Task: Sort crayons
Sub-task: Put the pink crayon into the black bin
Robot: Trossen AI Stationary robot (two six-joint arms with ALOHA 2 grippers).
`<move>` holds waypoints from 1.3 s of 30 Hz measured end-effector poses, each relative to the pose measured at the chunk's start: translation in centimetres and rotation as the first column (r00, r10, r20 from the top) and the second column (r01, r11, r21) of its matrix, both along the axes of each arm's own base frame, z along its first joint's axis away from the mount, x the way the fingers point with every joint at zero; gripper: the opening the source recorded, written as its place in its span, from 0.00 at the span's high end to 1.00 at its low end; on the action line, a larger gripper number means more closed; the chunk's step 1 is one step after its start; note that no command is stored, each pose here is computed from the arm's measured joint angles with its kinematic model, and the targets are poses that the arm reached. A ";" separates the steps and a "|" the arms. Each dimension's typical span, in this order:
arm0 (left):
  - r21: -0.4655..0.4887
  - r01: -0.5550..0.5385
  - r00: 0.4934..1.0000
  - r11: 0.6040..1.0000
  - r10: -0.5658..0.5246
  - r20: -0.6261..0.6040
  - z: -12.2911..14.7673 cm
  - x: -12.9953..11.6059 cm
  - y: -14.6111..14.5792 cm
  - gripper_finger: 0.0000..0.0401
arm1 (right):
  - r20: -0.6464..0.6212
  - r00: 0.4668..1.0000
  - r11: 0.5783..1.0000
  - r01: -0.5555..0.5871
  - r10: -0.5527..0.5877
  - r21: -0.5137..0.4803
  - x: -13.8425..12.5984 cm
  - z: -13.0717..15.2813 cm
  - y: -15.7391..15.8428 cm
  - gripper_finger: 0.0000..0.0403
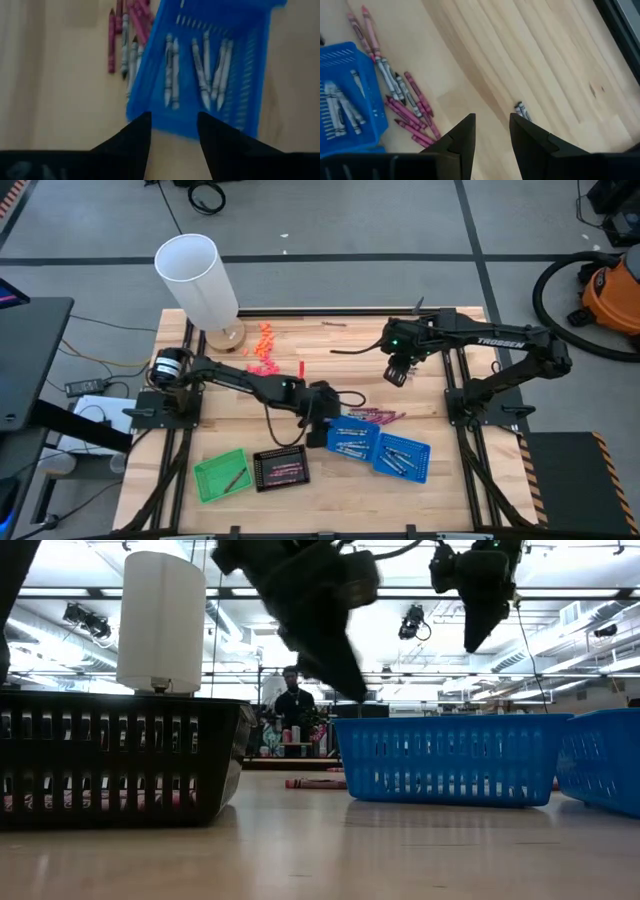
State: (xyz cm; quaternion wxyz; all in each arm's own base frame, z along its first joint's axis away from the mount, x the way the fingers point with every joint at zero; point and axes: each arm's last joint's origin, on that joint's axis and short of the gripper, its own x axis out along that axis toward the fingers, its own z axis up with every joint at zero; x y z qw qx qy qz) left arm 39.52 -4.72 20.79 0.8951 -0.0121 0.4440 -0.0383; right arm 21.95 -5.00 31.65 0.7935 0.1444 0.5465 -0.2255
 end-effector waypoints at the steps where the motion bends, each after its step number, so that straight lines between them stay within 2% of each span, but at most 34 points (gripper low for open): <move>1: 0.029 0.004 1.000 1.000 -0.004 -0.004 0.2 -0.3 0.0 0.58 | 0.008 1.000 1.000 -0.001 0.001 -0.002 0.1 0.0 0.0 0.68; 6: 0.079 0.019 0.999 0.997 -0.017 -0.035 -0.1 -2.1 1.0 0.57 | 0.033 0.999 1.000 -0.012 0.012 -0.003 0.5 0.0 0.1 0.68; 10: 0.087 -0.010 0.995 0.996 0.019 -0.099 -2.1 -3.5 2.3 0.57 | 0.052 0.998 1.000 -0.024 0.024 -0.006 0.7 0.1 0.4 0.68; 18: 0.094 -0.038 0.999 0.995 0.039 -0.010 -3.8 -3.1 4.0 0.57 | 0.096 0.995 0.999 -0.037 0.037 -0.001 1.1 0.3 0.5 0.68; 27: 0.093 -0.053 0.998 0.994 0.055 -0.023 -5.9 -3.9 4.7 0.57 | 0.103 0.993 0.998 -0.056 0.056 0.001 1.2 0.3 0.6 0.68; 31: 0.073 -0.027 0.999 0.997 0.029 -0.033 -6.5 -4.3 4.6 0.57 | 0.106 0.992 0.998 -0.063 0.063 -0.003 1.2 0.3 0.6 0.68; 39: 0.050 -0.025 0.998 0.998 0.027 -0.056 -8.1 -4.2 4.6 0.68 | 0.111 0.992 0.998 -0.062 0.062 -0.004 1.3 0.3 0.6 0.68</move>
